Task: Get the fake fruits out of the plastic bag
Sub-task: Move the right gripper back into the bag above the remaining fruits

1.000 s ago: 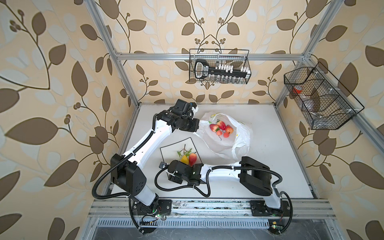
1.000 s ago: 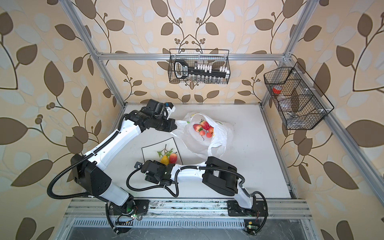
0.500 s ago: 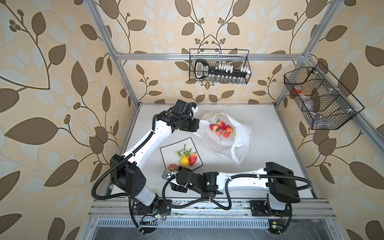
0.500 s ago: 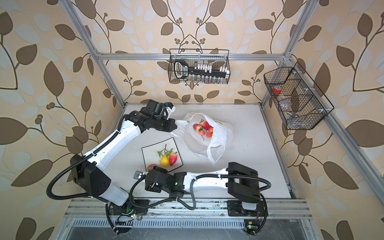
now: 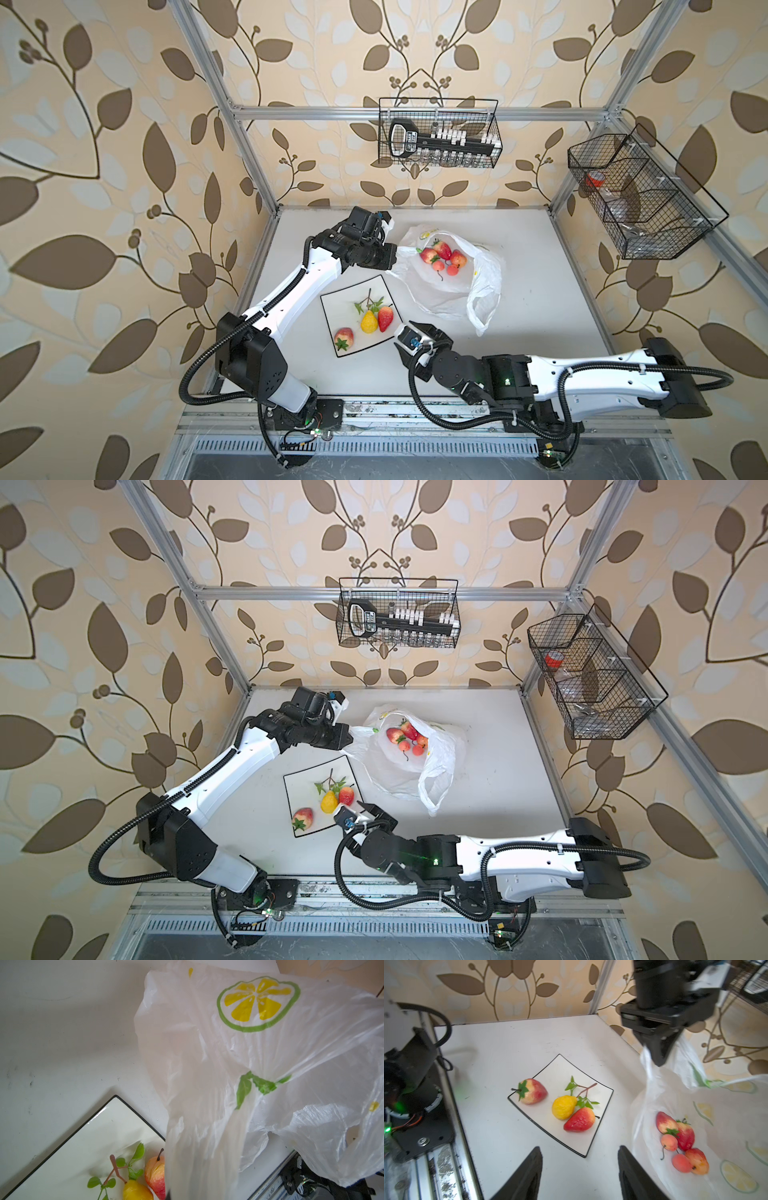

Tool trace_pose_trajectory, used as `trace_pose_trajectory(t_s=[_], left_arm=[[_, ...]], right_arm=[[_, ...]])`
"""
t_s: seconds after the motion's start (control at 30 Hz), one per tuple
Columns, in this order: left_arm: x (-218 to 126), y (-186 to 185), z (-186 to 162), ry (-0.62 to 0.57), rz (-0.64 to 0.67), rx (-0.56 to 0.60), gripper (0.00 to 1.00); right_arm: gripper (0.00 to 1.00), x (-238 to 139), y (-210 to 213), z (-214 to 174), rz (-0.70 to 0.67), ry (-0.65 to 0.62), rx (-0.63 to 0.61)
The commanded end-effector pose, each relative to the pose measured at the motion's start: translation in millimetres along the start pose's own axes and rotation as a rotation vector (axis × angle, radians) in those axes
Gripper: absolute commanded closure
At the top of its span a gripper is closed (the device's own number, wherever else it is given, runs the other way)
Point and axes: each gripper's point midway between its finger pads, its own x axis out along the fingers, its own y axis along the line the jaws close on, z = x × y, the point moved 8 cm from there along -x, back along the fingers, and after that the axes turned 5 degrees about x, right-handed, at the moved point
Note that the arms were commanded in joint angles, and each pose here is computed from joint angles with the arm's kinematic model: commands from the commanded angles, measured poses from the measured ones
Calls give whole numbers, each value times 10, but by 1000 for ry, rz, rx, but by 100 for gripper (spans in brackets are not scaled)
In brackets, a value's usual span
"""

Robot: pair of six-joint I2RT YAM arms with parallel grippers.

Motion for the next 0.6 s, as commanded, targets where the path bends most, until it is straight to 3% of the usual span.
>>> trace_pose_trajectory(t_s=[0.0,0.1,0.33,0.57], left_arm=[[-194,-79,49,-76,-40,0,100],[-233,-102,-22,-73,-68,-27,100],[-227,-105,-206,-70,-119,-89,100],[-226,-121,-301,-64,-161,-138,100]], right_arm=[[47,-3,-389,-128,-199,78,176],[49,15,-585,-32,-223,105,260],[48,154,-770,339,-110,107,283],[54,507,-1142,268,-115,181,367]])
